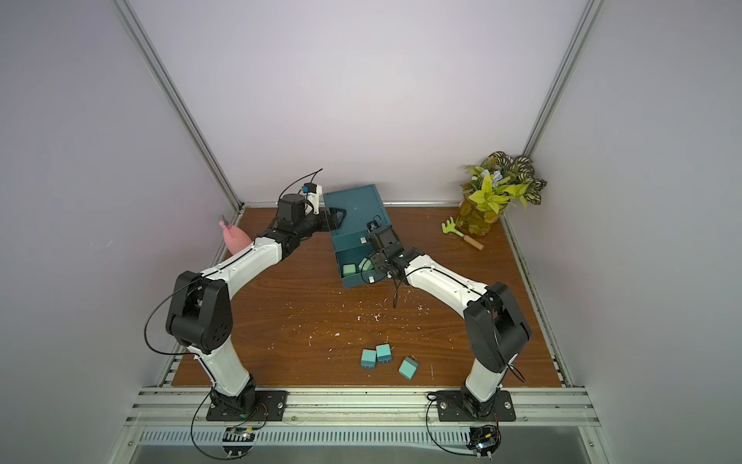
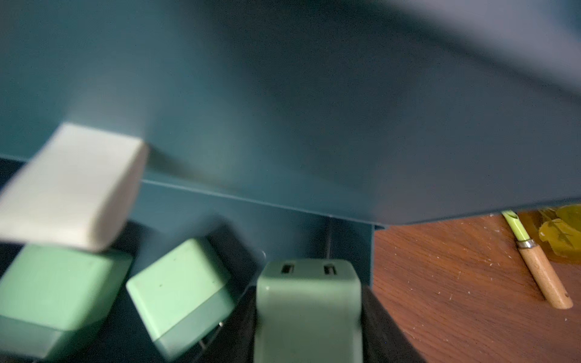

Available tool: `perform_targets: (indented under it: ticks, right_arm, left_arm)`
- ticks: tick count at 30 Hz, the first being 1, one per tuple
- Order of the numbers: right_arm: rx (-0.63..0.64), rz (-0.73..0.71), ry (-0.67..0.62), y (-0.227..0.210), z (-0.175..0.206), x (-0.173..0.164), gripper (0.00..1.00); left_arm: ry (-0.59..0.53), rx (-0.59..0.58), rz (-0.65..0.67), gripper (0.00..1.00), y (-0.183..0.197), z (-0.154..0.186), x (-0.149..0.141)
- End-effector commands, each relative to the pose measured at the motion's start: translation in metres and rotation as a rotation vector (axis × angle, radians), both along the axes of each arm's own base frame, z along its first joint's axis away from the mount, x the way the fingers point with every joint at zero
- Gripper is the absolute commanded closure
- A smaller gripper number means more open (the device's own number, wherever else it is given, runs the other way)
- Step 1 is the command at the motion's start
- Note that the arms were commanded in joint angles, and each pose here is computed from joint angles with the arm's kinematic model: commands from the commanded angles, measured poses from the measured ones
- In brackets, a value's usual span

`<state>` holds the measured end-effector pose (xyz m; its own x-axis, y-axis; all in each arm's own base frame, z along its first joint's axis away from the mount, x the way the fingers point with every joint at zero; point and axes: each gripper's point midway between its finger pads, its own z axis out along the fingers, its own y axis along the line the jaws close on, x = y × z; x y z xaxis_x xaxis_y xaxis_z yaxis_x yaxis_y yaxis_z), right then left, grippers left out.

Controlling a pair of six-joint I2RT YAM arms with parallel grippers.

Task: Place the plugs into the drawer by color
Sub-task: Place the plug in the drawer, then close the drawer in the storage box.

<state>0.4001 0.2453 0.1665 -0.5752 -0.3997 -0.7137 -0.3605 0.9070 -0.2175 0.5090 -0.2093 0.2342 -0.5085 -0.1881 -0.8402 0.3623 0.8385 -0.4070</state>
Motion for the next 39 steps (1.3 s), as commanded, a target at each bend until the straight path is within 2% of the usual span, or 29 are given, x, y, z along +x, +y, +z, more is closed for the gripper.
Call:
perform_targets:
  ticks: [1,5,10,14,18,25,31,39]
  right_arm:
    - [0.122,-0.012,-0.095,-0.007,0.051,-0.005,0.45]
    - [0.224,0.014,-0.155,-0.01,0.078,-0.02,0.39]
    - [0.363,0.082,-0.18,-0.005,0.073,-0.054,0.39]
    - [0.458,0.107,-0.218,0.004,0.052,-0.087,0.45]
    - [0.512,0.108,-0.276,0.008,0.038,-0.105,0.52]
    - [0.54,0.107,-0.287,0.016,0.016,-0.107,0.53]
    - [0.522,0.141,-0.281,0.036,0.01,-0.106,0.53]
    - [0.506,0.114,-0.294,0.044,0.005,-0.093,0.52]
  left_arm:
    - [0.12,0.067,-0.01,0.18,-0.003,-0.049,-0.006]
    - [0.122,0.066,-0.013,0.18,-0.004,-0.05,-0.006]
    - [0.121,0.07,-0.014,0.18,-0.004,-0.05,-0.007]
    - [0.121,0.07,-0.014,0.18,-0.004,-0.049,-0.007]
    - [0.118,0.071,-0.017,0.18,-0.006,-0.048,-0.008]
    - [0.122,0.08,-0.027,0.18,-0.01,-0.05,-0.011]
    - [0.118,0.084,-0.025,0.18,-0.01,-0.049,-0.011]
    - [0.116,0.091,-0.022,0.19,-0.009,-0.049,-0.011]
